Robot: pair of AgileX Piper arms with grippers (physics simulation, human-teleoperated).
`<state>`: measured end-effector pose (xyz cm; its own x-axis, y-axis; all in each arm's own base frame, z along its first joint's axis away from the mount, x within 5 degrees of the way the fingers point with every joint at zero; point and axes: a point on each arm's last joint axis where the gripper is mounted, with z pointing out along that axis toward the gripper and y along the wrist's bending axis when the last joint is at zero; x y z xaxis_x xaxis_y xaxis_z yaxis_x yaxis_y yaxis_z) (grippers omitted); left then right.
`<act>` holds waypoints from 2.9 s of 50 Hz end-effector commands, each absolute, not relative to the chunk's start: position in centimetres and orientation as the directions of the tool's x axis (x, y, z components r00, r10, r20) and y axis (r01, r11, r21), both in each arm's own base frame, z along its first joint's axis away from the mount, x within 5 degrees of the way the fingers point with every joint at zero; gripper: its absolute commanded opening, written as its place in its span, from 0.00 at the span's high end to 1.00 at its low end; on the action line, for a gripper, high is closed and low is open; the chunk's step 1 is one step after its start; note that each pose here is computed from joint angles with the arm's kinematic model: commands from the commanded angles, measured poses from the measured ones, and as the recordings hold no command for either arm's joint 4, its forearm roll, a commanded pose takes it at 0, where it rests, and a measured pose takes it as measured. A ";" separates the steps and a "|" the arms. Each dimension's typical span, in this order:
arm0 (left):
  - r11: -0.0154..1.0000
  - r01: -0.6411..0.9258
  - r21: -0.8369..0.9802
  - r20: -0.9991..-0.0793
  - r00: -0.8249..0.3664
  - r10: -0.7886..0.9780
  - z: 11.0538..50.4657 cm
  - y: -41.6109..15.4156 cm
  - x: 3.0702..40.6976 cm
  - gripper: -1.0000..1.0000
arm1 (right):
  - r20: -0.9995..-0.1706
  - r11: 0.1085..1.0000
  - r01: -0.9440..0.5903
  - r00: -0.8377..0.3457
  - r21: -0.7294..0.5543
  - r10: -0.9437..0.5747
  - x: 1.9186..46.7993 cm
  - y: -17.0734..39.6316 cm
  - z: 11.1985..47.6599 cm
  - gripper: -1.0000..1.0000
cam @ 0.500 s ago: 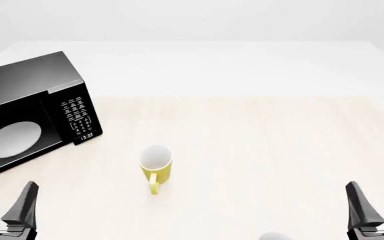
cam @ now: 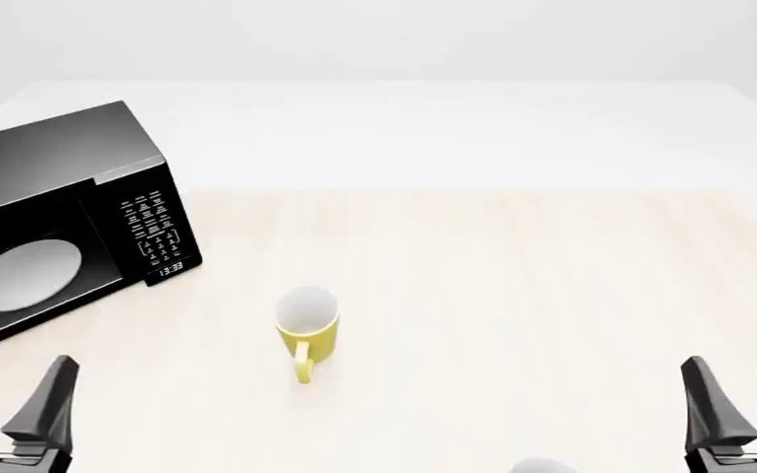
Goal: Put the yellow and white mug in the microwave and close it.
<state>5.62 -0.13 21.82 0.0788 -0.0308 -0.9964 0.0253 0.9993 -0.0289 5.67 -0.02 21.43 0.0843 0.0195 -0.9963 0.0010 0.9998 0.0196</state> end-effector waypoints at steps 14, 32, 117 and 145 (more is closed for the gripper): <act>0.992 0.125 0.020 -0.998 0.056 0.013 21.7 -0.8 6.0 0.00 | -0.996 1.000 0.001 0.085 0.018 0.018 5.7 0.0 21.4 0.00; 0.969 0.234 0.084 -0.996 0.014 0.083 22.3 -1.8 7.6 0.00 | -0.996 1.000 0.001 0.085 0.018 0.018 5.7 0.0 21.4 0.00; 0.896 0.400 -0.194 -0.884 -0.468 0.018 19.6 -10.8 19.1 0.00 | -0.996 1.000 0.001 0.085 0.018 0.017 5.7 0.0 21.4 0.00; 0.903 0.336 -0.270 -0.793 -0.609 -0.010 14.9 -12.5 20.9 0.00 | -0.996 1.000 0.001 0.085 0.018 0.017 5.7 0.0 21.4 0.00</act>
<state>20.45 -12.15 16.59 -0.5721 -0.0124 -0.8201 0.3541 0.8981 -0.2606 5.68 -0.02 21.44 0.0842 0.0212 -0.9962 0.0011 0.9998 0.0214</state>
